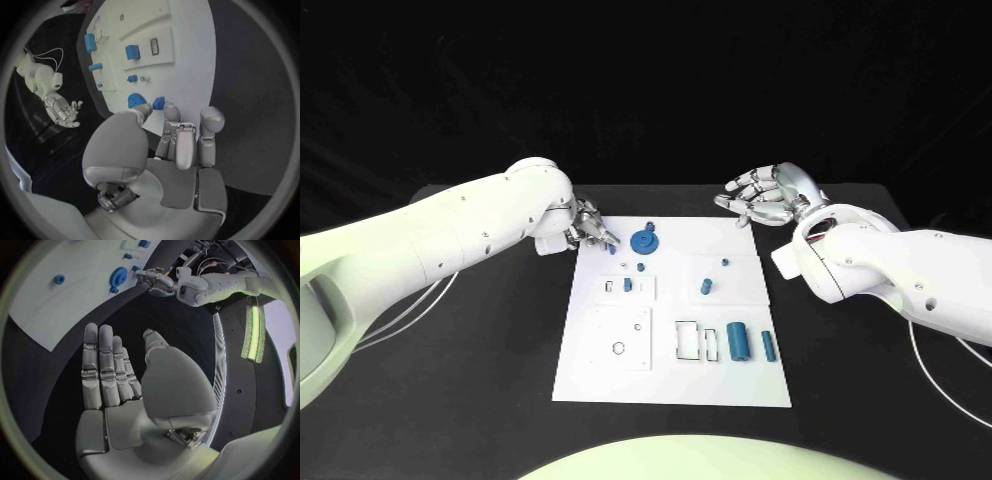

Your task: Assemble the parts on the task board

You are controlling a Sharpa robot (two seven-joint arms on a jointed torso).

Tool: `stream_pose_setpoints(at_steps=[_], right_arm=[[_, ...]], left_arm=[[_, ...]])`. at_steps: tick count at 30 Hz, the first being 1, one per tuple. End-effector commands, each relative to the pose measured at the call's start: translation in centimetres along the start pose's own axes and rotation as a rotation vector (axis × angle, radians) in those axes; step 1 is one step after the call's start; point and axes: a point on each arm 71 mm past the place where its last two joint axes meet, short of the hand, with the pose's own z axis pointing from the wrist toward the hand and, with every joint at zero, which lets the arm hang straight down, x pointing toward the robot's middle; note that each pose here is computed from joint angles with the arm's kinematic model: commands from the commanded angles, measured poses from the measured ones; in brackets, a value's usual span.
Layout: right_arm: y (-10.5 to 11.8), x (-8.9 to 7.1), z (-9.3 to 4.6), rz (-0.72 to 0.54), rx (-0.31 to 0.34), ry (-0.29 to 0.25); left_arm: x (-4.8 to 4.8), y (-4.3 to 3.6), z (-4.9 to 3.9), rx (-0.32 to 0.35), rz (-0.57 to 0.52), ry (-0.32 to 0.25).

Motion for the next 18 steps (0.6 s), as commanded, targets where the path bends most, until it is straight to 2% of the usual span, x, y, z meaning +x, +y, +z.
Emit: stream_pose_setpoints(at_steps=[1,11,18], right_arm=[[0.14,0.16,0.01,-0.003,-0.013,0.015],[0.12,0.19,0.06,-0.004,-0.013,0.017],[0.08,0.17,0.08,-0.004,-0.011,0.018]], left_arm=[[0.10,-0.32,0.03,0.021,-0.014,0.003],[0.20,-0.49,0.01,0.039,-0.033,0.012],[0.17,-0.26,-0.08,0.045,-0.051,0.013]])
